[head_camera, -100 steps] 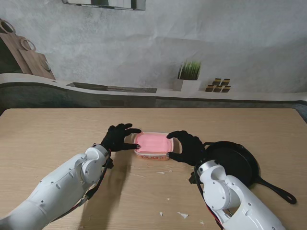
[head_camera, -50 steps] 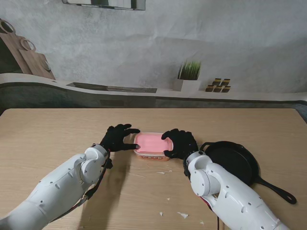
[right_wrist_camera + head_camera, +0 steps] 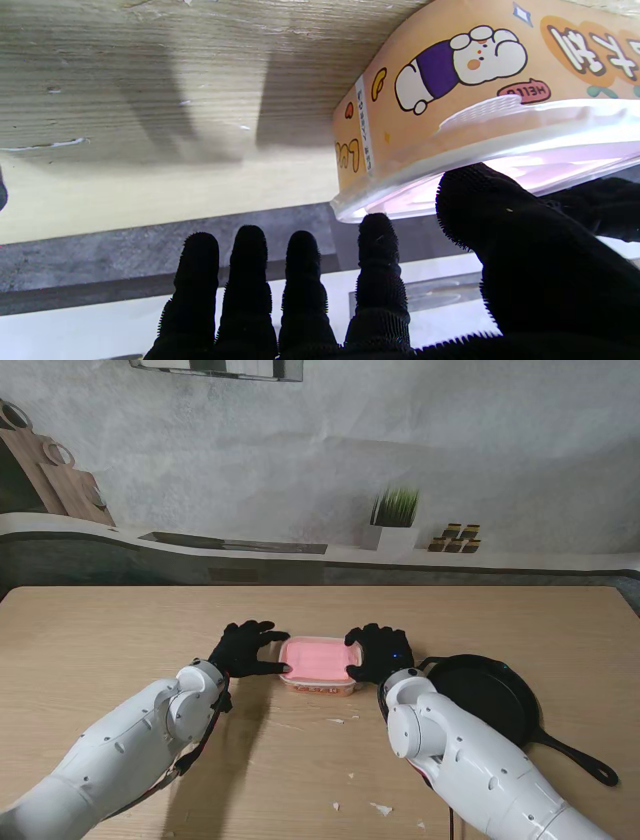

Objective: Load dumplings into a food container

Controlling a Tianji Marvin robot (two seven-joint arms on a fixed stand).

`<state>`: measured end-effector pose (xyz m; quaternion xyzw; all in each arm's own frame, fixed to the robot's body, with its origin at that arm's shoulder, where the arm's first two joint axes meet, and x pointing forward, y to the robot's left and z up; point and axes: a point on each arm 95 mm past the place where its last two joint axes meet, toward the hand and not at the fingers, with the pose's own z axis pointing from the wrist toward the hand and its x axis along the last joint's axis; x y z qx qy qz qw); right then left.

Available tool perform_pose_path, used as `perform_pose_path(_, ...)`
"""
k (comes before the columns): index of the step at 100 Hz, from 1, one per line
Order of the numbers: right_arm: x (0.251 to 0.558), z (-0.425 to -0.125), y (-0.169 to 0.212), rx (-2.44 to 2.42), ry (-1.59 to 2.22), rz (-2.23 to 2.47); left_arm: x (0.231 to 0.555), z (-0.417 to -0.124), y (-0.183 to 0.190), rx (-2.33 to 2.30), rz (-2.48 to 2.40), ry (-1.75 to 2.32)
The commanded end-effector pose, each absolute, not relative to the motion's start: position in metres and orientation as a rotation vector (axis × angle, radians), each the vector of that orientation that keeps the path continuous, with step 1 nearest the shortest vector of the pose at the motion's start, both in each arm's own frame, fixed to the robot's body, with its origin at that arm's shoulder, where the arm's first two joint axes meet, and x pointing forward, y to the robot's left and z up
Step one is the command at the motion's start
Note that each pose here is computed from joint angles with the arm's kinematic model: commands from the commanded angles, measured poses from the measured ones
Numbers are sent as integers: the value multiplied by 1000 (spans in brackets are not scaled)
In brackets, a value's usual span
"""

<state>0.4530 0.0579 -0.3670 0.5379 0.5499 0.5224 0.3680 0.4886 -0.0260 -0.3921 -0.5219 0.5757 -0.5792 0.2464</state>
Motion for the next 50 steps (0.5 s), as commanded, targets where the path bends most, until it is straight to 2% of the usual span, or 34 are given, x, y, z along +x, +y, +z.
perform_pose_path(1, 447, -383, 55, 1415, 1454, 1287, 475, -419, -12, -1468, -1461, 1657)
perform_pose_path(28, 446, -387, 54, 1421, 1484, 1237, 473, -421, -4, -1404, -1424, 1725)
perform_pose_path(50, 447, -387, 54, 1425, 1500, 1238, 471, -412, 0, -1383, -1440, 1745)
